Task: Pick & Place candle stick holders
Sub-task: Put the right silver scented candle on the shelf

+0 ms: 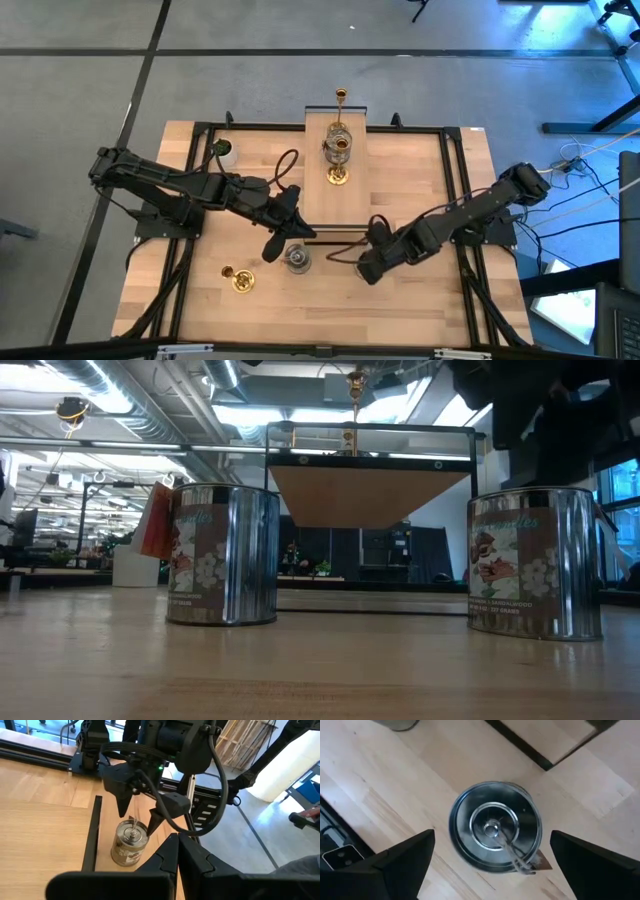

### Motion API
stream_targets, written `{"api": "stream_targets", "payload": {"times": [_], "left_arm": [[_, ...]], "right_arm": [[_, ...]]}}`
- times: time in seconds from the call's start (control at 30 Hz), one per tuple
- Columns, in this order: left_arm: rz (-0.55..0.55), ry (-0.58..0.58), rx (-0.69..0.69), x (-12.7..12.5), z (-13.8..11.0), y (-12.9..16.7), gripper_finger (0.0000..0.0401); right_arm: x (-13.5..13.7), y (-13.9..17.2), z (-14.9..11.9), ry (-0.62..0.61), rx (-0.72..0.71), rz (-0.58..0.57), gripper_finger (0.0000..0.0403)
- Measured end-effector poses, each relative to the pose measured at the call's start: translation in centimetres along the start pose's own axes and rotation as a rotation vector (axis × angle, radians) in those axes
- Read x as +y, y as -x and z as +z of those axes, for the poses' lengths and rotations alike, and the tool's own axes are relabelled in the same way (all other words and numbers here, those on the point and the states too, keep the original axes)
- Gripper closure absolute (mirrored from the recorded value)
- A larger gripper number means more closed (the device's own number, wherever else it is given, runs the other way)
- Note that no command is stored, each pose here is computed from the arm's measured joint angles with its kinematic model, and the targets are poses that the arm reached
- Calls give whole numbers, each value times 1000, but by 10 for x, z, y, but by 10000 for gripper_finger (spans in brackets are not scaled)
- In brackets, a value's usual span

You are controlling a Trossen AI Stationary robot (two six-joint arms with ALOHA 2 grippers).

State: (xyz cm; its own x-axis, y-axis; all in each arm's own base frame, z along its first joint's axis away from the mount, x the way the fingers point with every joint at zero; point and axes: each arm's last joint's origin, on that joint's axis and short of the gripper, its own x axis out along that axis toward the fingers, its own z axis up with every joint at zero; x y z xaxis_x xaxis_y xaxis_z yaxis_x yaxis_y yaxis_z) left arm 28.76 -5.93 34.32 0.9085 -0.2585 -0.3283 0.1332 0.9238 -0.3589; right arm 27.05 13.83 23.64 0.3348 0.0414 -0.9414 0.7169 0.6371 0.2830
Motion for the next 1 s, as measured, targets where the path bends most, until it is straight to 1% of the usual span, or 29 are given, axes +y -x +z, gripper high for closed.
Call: {"api": "stream_targets", "payload": {"times": [0.23,0.47,0.6,0.77,1.0], "left_arm": [[-2,0,1,0,0,0,399],[-4,1,2,0,0,0,399],[-11,2,7,0,0,0,399],[-18,22,33,0,-2,0,399],[-42,38,51,0,-3,0,399]], "right_arm": [[0,-2,2,58,45,9,3],[-1,-2,1,3,78,-2,4],[-2,-2,1,26,79,-3,4],[-5,-2,2,2,79,-34,4],[-10,-2,3,5,76,-81,3]]}}
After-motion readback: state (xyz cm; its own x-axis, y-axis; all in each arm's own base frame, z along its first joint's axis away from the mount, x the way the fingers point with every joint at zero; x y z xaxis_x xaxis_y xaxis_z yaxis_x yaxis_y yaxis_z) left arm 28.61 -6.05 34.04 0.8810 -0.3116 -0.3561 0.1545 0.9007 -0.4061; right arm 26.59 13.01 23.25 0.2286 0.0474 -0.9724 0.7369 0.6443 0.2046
